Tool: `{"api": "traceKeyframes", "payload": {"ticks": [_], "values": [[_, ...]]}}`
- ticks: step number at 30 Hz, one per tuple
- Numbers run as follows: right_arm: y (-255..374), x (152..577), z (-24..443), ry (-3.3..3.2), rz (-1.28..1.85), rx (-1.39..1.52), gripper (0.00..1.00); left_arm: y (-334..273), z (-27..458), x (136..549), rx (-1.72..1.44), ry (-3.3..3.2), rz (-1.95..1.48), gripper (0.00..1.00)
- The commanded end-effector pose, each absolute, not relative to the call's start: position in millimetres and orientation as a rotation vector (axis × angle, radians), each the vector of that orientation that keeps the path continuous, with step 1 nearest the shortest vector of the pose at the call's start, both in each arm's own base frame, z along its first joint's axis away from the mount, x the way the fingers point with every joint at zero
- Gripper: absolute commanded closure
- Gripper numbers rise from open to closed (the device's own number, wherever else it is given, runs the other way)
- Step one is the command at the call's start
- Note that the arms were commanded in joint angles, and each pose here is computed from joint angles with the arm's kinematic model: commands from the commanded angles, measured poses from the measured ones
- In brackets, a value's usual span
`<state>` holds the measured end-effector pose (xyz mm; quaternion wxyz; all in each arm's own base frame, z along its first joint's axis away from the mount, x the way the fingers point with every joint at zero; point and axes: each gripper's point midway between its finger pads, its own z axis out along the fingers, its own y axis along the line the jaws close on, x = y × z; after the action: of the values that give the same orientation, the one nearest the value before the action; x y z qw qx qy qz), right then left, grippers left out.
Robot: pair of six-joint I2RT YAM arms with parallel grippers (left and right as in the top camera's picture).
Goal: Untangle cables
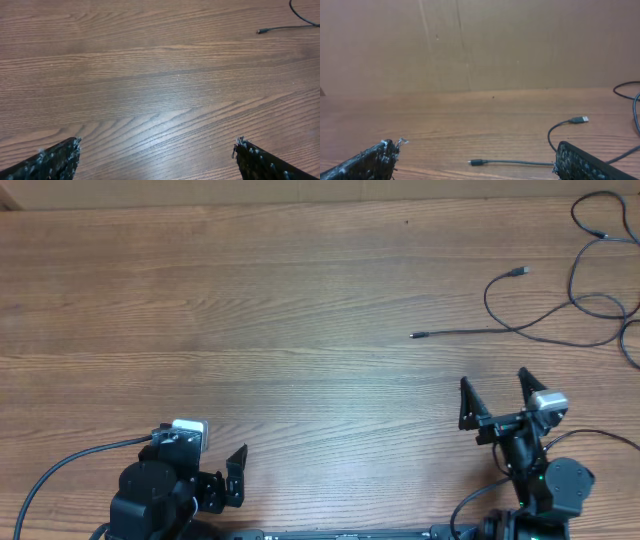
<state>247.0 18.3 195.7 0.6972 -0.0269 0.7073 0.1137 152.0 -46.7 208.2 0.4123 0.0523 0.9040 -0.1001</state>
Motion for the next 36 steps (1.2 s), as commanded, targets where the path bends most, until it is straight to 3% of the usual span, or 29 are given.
{"api": "traceKeyframes", "payload": {"ticks": [1, 5, 33, 36], "values": [[18.9, 248.8, 173.1, 1.591, 0.264, -0.061, 0.00, -47.3, 207.9, 152.0, 0.113, 2.277, -0.267, 0.00], [18.7, 247.0, 153.1, 1.674, 0.280, -0.033, 0.00, -47.3, 207.8, 151.9, 0.112, 2.277, -0.267, 0.00], [39.5, 244.1, 155.9, 1.663, 0.342, -0.107, 0.00, -47.3, 208.2, 152.3, 0.112, 2.275, -0.266, 0.00], [39.5, 244.1, 155.9, 1.663, 0.342, -0.107, 0.00, -43.3, 223.7, 167.4, 0.079, 2.187, -0.235, 0.00]]}}
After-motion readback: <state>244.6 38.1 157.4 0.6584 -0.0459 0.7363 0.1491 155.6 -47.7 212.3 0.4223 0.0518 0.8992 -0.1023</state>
